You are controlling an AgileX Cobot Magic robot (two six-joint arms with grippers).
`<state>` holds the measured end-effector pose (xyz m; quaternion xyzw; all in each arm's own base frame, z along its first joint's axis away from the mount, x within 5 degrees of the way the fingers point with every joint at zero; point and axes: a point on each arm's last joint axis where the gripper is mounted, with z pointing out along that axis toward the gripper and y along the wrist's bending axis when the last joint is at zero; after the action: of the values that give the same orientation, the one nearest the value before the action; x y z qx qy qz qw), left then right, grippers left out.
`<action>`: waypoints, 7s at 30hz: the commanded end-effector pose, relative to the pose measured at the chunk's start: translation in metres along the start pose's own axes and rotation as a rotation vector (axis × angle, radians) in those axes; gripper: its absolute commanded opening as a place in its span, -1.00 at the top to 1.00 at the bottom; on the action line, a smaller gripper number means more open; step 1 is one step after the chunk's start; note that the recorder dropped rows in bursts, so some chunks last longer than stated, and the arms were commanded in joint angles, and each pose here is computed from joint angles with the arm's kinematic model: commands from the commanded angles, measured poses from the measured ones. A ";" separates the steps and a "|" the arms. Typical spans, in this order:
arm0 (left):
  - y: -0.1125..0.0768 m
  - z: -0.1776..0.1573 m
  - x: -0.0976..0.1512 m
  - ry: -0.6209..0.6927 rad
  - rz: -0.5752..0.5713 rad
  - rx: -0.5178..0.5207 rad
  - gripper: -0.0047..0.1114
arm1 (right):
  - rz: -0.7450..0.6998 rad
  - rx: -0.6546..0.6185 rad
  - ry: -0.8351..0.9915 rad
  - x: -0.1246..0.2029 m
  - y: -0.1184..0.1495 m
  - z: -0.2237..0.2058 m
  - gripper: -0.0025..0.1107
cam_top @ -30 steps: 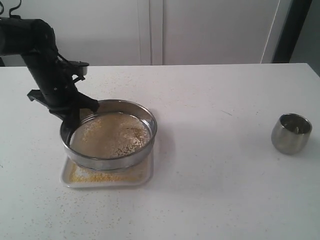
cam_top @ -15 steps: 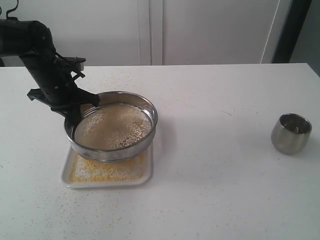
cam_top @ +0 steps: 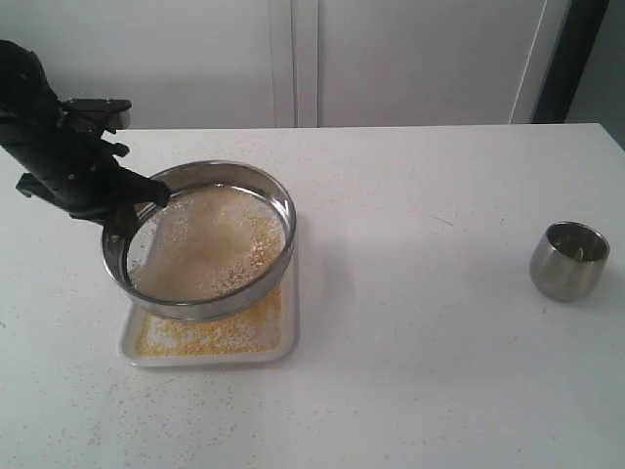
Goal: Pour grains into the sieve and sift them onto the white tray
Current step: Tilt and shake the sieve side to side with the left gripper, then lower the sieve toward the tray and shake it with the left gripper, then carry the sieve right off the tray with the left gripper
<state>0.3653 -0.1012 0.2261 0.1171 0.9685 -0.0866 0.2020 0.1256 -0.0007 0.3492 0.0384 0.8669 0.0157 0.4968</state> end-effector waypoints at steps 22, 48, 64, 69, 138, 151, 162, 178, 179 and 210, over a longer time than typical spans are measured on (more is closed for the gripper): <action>-0.006 -0.016 -0.014 0.207 -0.016 0.251 0.92 | 0.006 0.005 -0.013 -0.001 -0.001 -0.002 0.96; 0.018 0.018 -0.022 0.187 -0.089 0.204 0.92 | 0.006 0.005 -0.013 -0.001 -0.001 -0.002 0.96; -0.033 0.021 -0.019 0.075 0.244 -0.017 0.92 | 0.006 0.005 -0.013 -0.001 -0.001 -0.002 0.96; 0.007 0.030 -0.025 0.076 -0.140 -0.078 0.92 | 0.006 0.005 -0.013 -0.001 -0.001 -0.002 0.96; -0.007 0.023 -0.024 0.149 -0.015 -0.013 0.92 | 0.006 0.003 -0.026 -0.002 -0.001 -0.002 0.96; -0.016 0.012 -0.035 0.131 0.016 0.000 0.92 | 0.006 0.003 -0.026 -0.002 -0.001 -0.002 0.96; -0.074 0.000 -0.054 0.052 0.127 0.065 0.92 | 0.006 0.003 -0.027 -0.002 -0.001 -0.002 0.96; -0.154 0.032 -0.065 0.072 0.272 0.138 0.92 | 0.040 0.002 -0.029 -0.002 -0.001 -0.002 0.96; -0.159 0.033 -0.064 0.070 0.276 0.148 0.92 | 0.040 0.002 -0.029 -0.002 -0.001 -0.002 0.96; -0.244 0.081 -0.048 0.042 0.343 0.286 0.92 | 0.040 0.002 -0.029 -0.002 -0.001 -0.002 0.96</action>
<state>0.3784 -0.3532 0.1973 0.3233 0.9178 -0.1547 0.1710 0.1257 -0.0006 0.3495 0.0531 0.8652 0.0248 0.4980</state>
